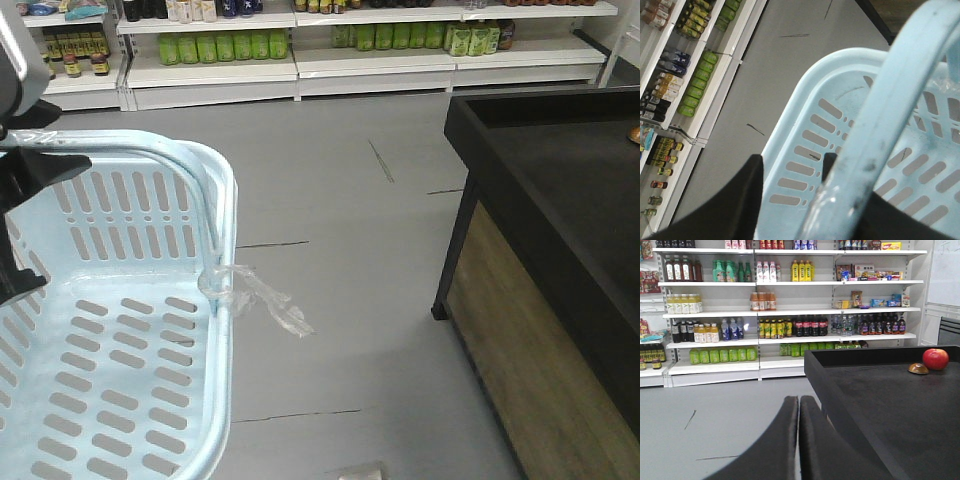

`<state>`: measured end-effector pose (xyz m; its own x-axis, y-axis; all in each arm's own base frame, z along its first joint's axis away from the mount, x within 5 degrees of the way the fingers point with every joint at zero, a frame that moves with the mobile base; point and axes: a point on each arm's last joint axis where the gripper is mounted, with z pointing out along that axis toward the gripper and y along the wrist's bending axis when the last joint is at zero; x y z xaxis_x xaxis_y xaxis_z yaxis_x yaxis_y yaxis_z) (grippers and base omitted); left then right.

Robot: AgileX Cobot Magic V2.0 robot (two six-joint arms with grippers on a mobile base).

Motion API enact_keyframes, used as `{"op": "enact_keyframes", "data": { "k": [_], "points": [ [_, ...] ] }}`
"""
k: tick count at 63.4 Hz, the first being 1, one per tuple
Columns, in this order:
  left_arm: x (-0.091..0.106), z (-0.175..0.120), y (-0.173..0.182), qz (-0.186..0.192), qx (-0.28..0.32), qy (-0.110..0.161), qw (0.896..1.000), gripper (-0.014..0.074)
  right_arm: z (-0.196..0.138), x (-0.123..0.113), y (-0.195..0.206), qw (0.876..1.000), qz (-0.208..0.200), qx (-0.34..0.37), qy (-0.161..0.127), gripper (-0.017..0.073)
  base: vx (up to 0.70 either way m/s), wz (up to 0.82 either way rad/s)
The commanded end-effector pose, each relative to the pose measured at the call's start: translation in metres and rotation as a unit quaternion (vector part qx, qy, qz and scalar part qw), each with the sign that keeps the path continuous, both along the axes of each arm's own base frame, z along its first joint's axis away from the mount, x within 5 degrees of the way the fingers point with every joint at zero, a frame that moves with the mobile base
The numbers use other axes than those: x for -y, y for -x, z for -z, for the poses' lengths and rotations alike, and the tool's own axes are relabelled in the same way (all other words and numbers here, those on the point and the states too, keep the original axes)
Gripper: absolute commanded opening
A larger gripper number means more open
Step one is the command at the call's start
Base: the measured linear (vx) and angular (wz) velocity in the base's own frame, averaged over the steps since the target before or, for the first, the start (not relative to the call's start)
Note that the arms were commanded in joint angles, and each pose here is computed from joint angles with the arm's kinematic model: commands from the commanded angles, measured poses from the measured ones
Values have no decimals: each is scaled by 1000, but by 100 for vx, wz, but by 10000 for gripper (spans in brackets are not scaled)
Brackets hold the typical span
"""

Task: Pick three apples into basket with both arms
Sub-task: 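Drive the base along the aisle carrying the basket in the left gripper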

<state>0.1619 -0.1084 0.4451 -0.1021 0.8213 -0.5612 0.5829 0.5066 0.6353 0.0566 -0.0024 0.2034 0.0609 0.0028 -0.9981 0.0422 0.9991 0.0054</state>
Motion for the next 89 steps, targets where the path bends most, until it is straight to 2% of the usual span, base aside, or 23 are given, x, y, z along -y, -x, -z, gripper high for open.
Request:
{"op": "enact_keyframes", "data": {
  "k": [1,89],
  "points": [
    [-2,-18,3,9,50,30,998,-6,-2,0,1,999,2,34,7,-9,4,7],
    [-2,-18,3,9,50,30,998,-6,-2,0,1,999,2,34,7,-9,13,11]
  ]
}}
